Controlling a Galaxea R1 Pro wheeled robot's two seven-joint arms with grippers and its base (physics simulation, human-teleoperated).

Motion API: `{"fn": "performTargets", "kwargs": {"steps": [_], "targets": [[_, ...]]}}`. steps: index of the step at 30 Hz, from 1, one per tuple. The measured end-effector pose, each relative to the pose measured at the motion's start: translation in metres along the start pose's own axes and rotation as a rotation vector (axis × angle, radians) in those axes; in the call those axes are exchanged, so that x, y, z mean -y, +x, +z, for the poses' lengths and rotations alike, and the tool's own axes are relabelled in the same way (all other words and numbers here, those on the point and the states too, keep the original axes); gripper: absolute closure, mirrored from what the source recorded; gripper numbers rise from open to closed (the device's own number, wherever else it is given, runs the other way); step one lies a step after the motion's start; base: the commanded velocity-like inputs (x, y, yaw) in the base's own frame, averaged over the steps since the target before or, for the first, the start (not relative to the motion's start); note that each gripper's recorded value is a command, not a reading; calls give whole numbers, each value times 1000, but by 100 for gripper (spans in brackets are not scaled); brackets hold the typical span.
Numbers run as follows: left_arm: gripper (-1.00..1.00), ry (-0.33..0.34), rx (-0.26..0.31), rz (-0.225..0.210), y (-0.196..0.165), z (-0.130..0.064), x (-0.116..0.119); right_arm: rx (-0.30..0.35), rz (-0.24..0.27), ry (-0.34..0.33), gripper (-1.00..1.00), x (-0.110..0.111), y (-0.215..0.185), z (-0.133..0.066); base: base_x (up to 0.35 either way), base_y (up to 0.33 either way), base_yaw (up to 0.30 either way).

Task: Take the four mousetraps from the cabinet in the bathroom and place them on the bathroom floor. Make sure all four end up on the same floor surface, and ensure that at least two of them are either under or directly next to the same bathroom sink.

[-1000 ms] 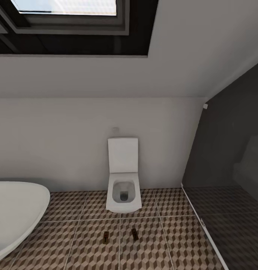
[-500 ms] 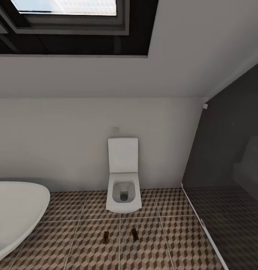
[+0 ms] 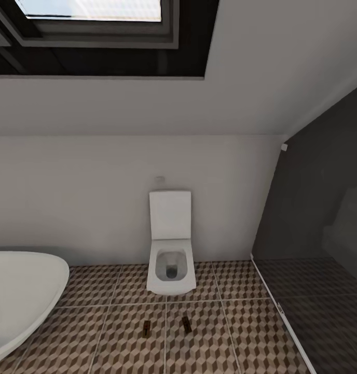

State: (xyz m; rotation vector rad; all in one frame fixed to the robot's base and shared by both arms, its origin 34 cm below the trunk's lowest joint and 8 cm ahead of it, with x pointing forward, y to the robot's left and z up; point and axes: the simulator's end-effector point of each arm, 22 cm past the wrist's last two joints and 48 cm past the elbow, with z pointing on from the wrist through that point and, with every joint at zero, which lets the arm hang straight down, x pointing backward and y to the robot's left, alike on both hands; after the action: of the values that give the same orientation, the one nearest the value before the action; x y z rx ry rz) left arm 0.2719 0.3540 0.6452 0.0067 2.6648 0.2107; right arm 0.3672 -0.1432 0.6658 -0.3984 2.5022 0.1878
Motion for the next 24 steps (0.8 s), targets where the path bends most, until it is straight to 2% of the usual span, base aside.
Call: {"fn": "performTargets", "kwargs": {"steps": [24], "targets": [[-100,-3,0,-1,0,0,0,1,-4,-8,-100,-5,-1,0,0,0,0]]}}
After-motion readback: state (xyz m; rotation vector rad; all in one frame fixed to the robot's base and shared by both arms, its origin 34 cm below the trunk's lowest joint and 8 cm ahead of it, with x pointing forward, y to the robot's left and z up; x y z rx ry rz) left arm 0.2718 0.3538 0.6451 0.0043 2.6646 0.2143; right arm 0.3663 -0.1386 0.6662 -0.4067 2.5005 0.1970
